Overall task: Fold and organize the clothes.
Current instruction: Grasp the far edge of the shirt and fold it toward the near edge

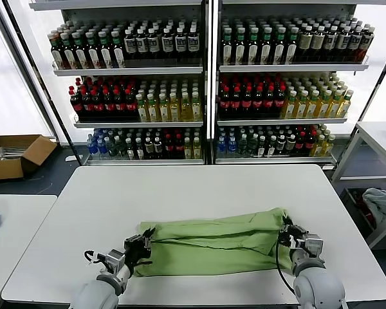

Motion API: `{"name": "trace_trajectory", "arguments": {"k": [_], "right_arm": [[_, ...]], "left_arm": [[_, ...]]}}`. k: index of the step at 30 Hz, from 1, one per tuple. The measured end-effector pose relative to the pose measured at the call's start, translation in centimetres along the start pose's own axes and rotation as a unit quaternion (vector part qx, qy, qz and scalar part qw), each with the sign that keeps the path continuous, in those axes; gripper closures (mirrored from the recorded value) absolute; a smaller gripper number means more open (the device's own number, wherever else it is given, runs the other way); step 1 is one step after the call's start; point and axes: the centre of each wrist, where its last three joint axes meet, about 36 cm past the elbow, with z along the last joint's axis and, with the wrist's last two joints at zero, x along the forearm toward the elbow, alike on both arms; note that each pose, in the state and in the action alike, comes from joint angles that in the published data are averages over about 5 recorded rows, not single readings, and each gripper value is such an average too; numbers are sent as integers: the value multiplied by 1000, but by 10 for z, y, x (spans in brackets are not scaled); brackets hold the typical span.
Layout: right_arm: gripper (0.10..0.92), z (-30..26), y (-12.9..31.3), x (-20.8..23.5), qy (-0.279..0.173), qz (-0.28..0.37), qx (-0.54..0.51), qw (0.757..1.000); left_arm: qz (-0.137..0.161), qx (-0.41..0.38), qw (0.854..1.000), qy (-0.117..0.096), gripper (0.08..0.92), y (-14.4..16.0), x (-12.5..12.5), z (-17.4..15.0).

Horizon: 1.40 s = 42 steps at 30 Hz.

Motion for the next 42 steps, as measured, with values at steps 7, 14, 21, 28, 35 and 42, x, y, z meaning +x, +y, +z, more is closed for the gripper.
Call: {"name": "trace_trajectory", "arguments": {"k": [7, 14, 21, 28, 35, 42], "right_arm": [[915, 11, 1, 8, 13, 7, 1, 1000], [915, 12, 0, 21, 13, 11, -2, 1000], [915, 5, 0, 38, -1, 9, -1, 1000], [915, 3, 6, 55, -7, 6, 4, 1000], [915, 6, 6, 57, -4, 15, 9, 1000], [915, 18, 2, 44, 13, 31, 16, 999]], "left_arm": [[0, -7, 1000, 6, 913, -4, 6, 6], [-3, -10, 1000, 11, 913, -3, 6, 11], [-2, -10, 1000, 12, 913, -5, 2, 12], [-1, -10, 1000, 12, 913, -6, 2, 12], [-5, -13, 1000, 10, 913, -4, 2, 11], [-10, -19, 1000, 8, 829, -2, 1, 11]]}}
